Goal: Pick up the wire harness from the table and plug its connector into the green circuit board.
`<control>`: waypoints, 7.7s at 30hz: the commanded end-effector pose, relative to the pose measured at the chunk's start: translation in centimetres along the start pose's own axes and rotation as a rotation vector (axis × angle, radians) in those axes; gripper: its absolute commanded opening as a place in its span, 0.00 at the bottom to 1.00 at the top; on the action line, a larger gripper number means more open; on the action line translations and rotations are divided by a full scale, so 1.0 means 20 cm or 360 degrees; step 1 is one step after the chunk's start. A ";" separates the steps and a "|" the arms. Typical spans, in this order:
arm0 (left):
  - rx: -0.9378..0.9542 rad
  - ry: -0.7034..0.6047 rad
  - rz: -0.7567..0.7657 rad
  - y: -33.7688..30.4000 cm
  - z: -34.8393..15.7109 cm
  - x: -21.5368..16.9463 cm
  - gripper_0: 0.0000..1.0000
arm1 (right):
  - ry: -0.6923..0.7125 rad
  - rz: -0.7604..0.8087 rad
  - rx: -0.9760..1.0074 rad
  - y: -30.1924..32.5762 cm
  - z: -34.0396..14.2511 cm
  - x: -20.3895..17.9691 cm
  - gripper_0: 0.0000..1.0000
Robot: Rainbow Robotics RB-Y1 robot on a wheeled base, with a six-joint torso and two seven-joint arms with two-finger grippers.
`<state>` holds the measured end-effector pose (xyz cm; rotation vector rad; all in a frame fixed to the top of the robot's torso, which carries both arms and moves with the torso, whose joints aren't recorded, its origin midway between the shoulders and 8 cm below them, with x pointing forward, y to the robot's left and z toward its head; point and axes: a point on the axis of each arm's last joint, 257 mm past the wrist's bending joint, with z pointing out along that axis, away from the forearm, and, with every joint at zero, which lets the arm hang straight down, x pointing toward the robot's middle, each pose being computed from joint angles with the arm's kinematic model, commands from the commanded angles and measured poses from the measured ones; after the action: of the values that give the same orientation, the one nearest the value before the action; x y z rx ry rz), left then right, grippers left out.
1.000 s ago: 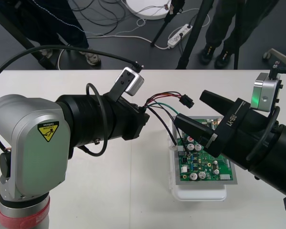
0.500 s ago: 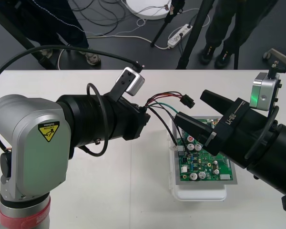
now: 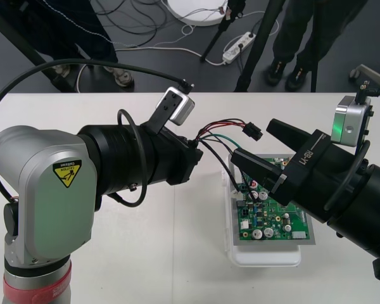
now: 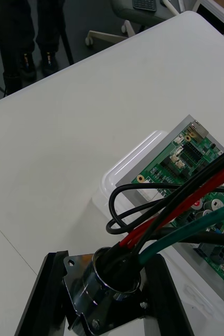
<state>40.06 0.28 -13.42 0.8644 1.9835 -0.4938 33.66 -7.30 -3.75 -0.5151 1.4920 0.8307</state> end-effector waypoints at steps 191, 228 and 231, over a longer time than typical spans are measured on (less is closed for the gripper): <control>0.0885 -0.0569 0.0501 -0.41 -0.57 -0.25 0.97 | -0.0220 -0.0940 -0.0904 0.00 -0.48 -0.12 0.00; 0.1117 -0.0958 0.0823 -0.66 -0.31 -0.33 0.97 | -0.0239 -0.0999 -0.0912 0.22 -0.27 -0.02 0.00; 0.1126 -0.0961 0.0811 -0.68 -0.30 -0.33 0.98 | -0.0235 -0.0982 -0.0900 0.22 -0.26 -0.02 0.00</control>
<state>28.85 -5.88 -7.01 1.4307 1.0708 -1.0591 28.14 -9.95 -4.07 -1.2253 0.9041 0.7313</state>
